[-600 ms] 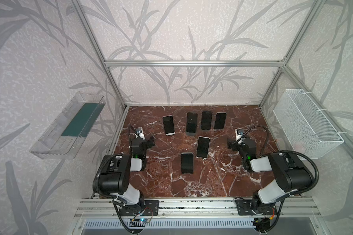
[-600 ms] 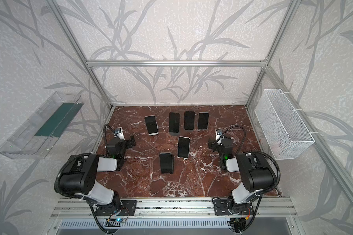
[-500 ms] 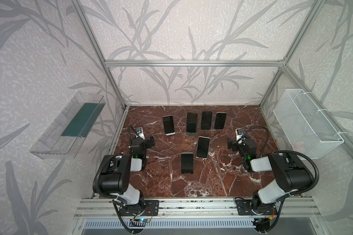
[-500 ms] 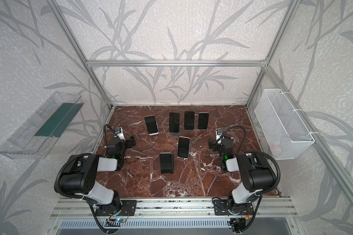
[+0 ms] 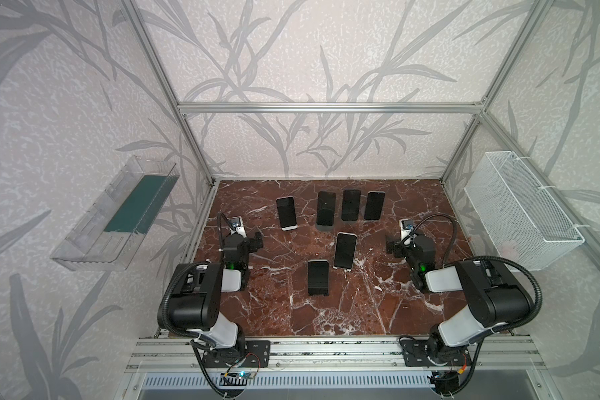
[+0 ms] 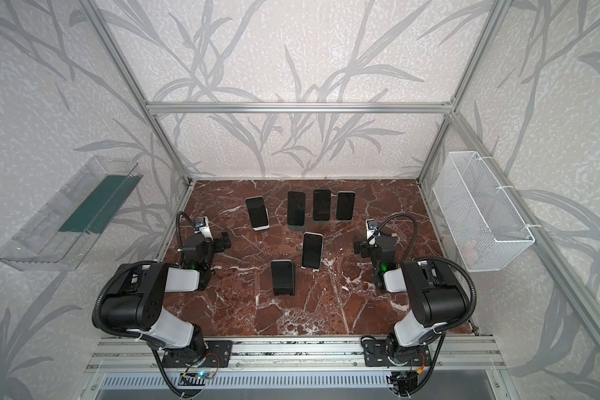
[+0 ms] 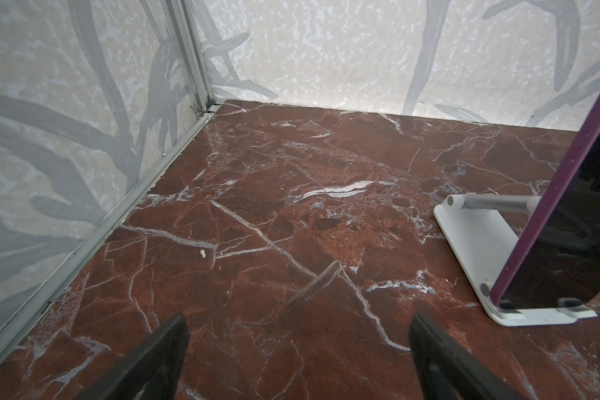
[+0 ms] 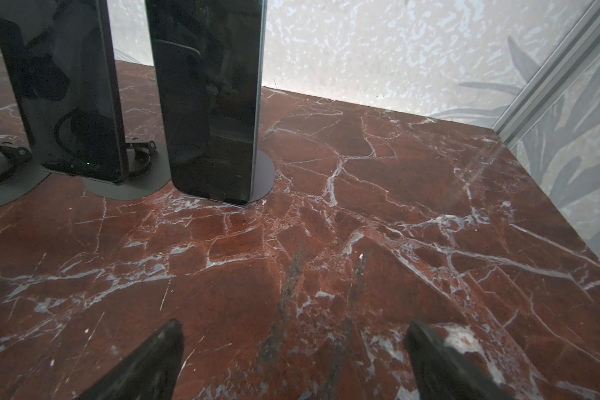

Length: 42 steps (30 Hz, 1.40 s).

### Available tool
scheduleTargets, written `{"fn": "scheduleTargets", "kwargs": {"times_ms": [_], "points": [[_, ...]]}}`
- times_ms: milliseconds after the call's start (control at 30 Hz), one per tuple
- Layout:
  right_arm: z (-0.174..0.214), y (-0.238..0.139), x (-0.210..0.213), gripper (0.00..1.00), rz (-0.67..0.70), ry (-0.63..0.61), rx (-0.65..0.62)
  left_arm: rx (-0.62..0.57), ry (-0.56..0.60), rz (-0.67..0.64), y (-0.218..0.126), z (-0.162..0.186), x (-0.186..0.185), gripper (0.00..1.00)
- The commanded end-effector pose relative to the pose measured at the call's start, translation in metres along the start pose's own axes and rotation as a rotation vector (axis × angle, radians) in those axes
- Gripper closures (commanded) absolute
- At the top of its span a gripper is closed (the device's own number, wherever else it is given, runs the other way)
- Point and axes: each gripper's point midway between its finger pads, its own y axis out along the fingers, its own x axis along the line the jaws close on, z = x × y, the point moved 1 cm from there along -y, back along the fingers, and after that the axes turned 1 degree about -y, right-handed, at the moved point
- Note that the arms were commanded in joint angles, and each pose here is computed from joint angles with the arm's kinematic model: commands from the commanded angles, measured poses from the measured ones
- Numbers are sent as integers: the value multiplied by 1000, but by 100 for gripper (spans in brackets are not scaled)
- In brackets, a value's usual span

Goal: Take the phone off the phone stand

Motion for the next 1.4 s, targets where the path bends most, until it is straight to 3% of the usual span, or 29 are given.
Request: {"fn": "scheduleTargets", "kwargs": {"times_ms": [0,1200,1367], "points": [[-16,2,-2,1,4,5,-41,-8,19,3,2,-4,0,1],[-15,3,-7,1,3,30,-35,-9,6,-3,2,-3,2,1],[-15,3,-7,1,7,28,-34,41,32,64,-2,-25,-10,1]]}}
